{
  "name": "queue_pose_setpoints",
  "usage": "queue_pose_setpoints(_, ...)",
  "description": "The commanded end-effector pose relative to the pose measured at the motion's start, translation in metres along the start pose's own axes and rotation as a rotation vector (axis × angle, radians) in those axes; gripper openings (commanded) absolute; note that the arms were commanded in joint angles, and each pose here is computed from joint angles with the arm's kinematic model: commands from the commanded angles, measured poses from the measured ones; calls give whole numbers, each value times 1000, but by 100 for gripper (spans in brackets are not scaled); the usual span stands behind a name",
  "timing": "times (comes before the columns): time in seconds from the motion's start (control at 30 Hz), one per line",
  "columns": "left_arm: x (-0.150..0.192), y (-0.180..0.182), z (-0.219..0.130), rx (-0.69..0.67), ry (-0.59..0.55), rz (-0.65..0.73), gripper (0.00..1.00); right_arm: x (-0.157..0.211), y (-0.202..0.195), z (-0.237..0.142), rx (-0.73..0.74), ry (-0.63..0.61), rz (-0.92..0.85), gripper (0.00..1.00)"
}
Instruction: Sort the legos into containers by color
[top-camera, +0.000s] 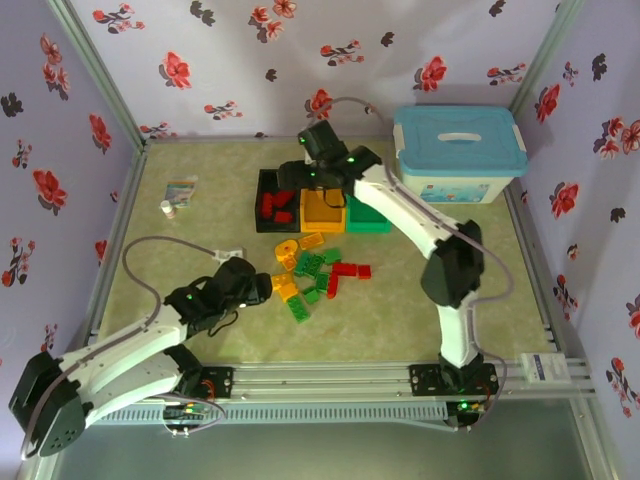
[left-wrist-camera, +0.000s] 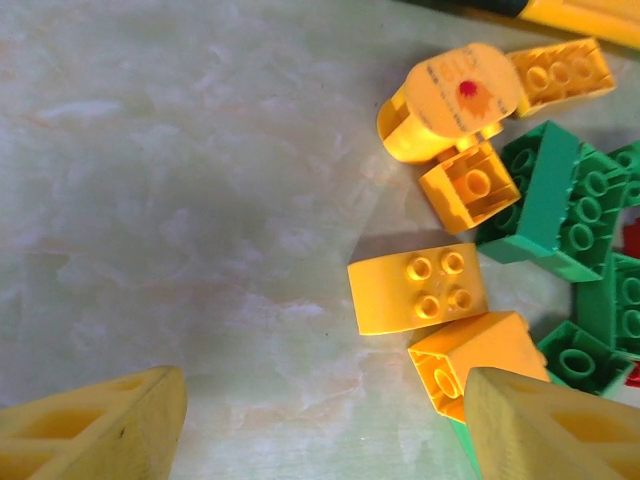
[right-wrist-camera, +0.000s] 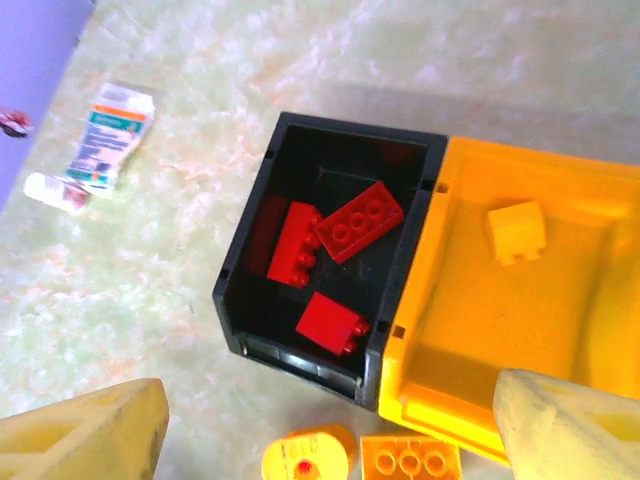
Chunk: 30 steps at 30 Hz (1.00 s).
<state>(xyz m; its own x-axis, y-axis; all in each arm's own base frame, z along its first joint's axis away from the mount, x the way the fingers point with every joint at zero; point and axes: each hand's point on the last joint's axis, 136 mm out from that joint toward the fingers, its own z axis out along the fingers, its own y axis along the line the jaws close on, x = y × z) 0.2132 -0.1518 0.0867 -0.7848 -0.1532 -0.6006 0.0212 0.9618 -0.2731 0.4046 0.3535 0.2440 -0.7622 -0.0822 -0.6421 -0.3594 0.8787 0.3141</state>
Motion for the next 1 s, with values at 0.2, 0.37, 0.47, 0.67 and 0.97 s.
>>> queue_pose_setpoints(0.2, 13, -29, 30, 37, 78, -2, 71, 19, -44, -59, 58, -140, 38, 87)
queue_pose_setpoints(0.37, 15, -43, 41, 43, 91, 0, 71, 46, -68, -60, 82, -131, 99, 88)
queue_pose_setpoints(0.47, 16, -51, 46, 37, 106, 18, 70, 58, -78, -59, 101, -120, 122, 88)
queue_pose_setpoints(0.67, 21, -59, 56, 2, 146, 34, 68, 75, -86, -61, 108, -113, 148, 88)
queue_pose_setpoints(0.97, 33, -65, 64, -68, 194, 87, 64, 91, -105, -64, 140, -111, 179, 88)
